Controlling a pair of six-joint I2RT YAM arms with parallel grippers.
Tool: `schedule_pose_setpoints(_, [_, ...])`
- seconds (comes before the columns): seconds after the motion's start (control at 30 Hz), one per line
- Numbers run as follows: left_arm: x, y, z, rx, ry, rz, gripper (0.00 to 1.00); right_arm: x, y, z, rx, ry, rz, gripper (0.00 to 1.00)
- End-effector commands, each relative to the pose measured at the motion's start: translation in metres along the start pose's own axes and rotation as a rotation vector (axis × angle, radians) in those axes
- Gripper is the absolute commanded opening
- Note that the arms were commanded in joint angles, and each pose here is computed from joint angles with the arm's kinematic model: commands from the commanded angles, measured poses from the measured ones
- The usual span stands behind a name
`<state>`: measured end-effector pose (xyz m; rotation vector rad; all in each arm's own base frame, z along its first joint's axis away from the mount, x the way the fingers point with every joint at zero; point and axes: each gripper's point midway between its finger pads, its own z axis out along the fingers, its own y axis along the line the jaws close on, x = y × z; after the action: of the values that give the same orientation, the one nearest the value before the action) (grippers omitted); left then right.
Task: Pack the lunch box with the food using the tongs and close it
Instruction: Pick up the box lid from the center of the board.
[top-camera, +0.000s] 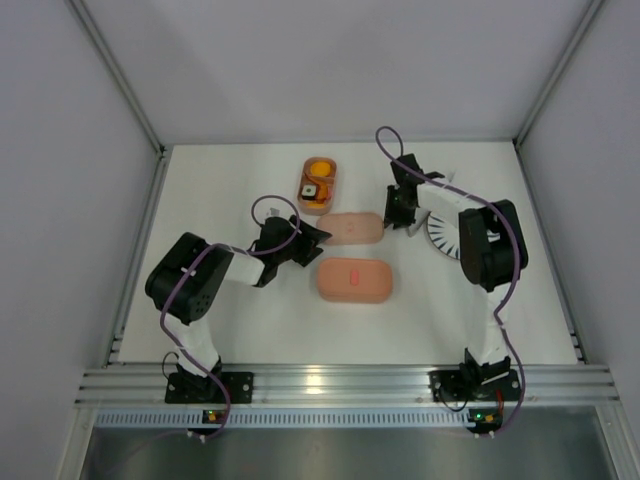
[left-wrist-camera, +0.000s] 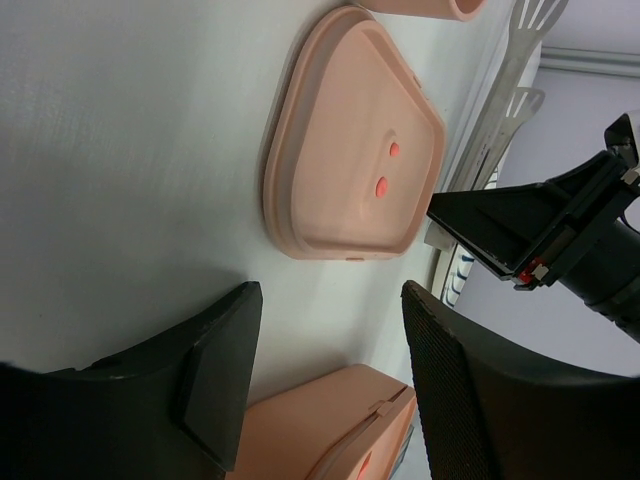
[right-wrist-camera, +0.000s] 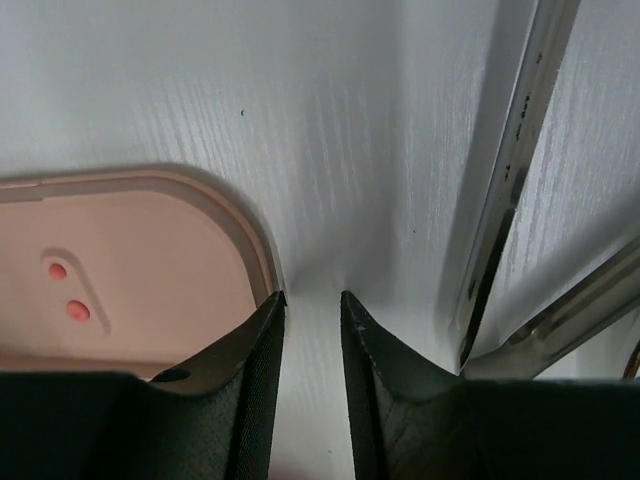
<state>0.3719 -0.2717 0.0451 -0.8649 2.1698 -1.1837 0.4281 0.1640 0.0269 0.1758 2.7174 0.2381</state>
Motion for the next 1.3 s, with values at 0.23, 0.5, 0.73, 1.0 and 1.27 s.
schedule_pose_setpoints(0.23, [0.002, 0.009, 0.001, -0.039, -0.003, 0.018, 0.63, -0.009, 0.017, -0.021, -0.044, -0.081, -0.010, 0.29])
schedule_pose_setpoints(0.5, [0.001, 0.011, 0.000, -0.044, -0.011, 0.024, 0.63, -0.025, 0.026, -0.046, -0.076, -0.142, -0.002, 0.29])
schedule_pose_setpoints(0.73, [0.001, 0.012, -0.001, -0.044, -0.007, 0.026, 0.63, -0.024, 0.035, -0.037, -0.078, -0.124, -0.030, 0.31])
schedule_pose_setpoints(1.0, [0.002, 0.012, -0.001, -0.046, -0.002, 0.034, 0.63, -0.015, 0.046, -0.019, -0.092, -0.082, -0.054, 0.32])
schedule_pose_setpoints(1.27, [0.001, 0.012, 0.000, -0.048, -0.008, 0.041, 0.63, -0.010, 0.028, -0.006, 0.002, -0.075, -0.052, 0.32])
